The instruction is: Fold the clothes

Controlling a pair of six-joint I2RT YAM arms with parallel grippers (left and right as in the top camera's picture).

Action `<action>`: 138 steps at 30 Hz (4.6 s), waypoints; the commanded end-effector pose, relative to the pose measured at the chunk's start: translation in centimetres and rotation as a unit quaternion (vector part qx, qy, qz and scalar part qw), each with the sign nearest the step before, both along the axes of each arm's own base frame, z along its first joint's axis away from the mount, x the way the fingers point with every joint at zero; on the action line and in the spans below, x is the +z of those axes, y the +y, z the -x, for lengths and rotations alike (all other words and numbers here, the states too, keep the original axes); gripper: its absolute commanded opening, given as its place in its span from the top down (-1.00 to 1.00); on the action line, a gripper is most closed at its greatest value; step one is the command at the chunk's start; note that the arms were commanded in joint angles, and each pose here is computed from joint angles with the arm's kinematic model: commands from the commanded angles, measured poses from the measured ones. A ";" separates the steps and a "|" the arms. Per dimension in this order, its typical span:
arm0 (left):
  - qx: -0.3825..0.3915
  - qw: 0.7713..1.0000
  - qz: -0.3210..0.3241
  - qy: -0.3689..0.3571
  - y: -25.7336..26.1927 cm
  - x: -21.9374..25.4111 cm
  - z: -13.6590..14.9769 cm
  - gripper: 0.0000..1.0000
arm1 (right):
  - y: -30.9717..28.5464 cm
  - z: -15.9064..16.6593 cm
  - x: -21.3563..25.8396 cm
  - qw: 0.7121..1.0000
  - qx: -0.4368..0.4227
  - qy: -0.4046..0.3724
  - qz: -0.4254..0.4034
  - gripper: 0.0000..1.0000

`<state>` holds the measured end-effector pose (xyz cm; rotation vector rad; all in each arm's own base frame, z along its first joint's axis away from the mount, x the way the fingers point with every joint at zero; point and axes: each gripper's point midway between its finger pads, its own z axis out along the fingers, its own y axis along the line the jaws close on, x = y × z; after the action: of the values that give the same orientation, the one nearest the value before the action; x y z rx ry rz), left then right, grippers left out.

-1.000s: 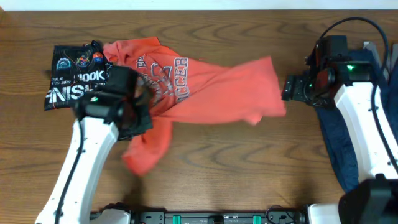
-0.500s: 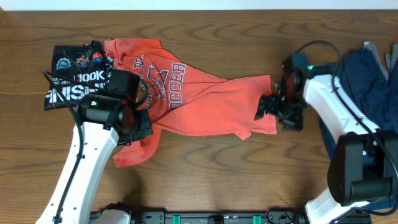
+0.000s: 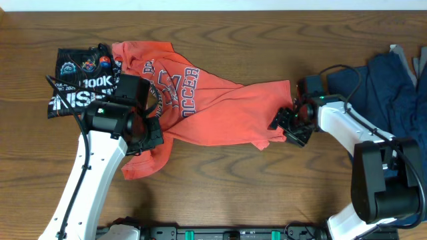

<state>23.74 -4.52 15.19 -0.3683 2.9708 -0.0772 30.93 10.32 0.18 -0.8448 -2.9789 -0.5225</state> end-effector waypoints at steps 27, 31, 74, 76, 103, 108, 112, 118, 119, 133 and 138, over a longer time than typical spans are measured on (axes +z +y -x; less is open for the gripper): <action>-0.208 0.967 0.142 0.035 -14.7 0.5 5.3 -0.16 | -13.8 -4.5 8.8 0.979 -0.045 -0.096 0.173 0.98; -0.220 0.973 0.062 0.019 -12.7 -0.3 4.8 -0.23 | -14.1 -4.5 8.8 0.978 -0.046 -0.096 0.180 0.98; -0.036 0.966 0.117 0.227 -9.3 -11.6 8.3 0.88 | -14.4 -2.8 8.4 0.980 -0.024 -0.062 0.185 0.93; -0.036 0.976 0.078 0.198 -8.0 -11.7 7.2 0.66 | -14.4 -2.8 8.4 0.980 -0.024 -0.062 0.185 0.92; -0.100 0.992 -0.022 0.076 -5.6 -12.8 1.4 0.81 | -14.4 -2.5 8.3 0.981 -0.023 -0.056 0.184 0.92; -0.102 0.990 -0.022 0.092 -5.4 -12.8 2.2 0.00 | -14.4 -2.3 8.3 0.981 -0.022 -0.051 0.184 0.92; -0.101 0.988 -0.028 0.112 -5.0 -12.8 3.1 -0.07 | -14.6 -2.1 8.3 0.981 -0.023 -0.049 0.189 0.92; -0.126 0.985 0.016 0.119 -6.6 -12.9 3.4 -0.06 | -14.6 -2.1 8.3 0.980 -0.023 -0.048 0.191 0.92; -0.126 0.984 0.020 0.121 -6.8 -13.0 3.4 -0.06 | -14.6 -2.1 8.3 0.980 -0.023 -0.049 0.191 0.92; -0.123 0.981 0.016 0.151 -6.6 -13.7 4.2 0.88 | -14.8 -2.0 8.3 0.979 -0.023 -0.047 0.195 0.93; -0.123 0.977 0.050 0.168 -7.5 -10.6 5.3 0.88 | -14.8 -2.0 8.3 0.979 -0.024 -0.047 0.195 0.93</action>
<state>17.41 -10.43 2.23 -0.0273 3.3896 -0.0571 32.98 -3.28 8.25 -0.9059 -3.2086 -0.0158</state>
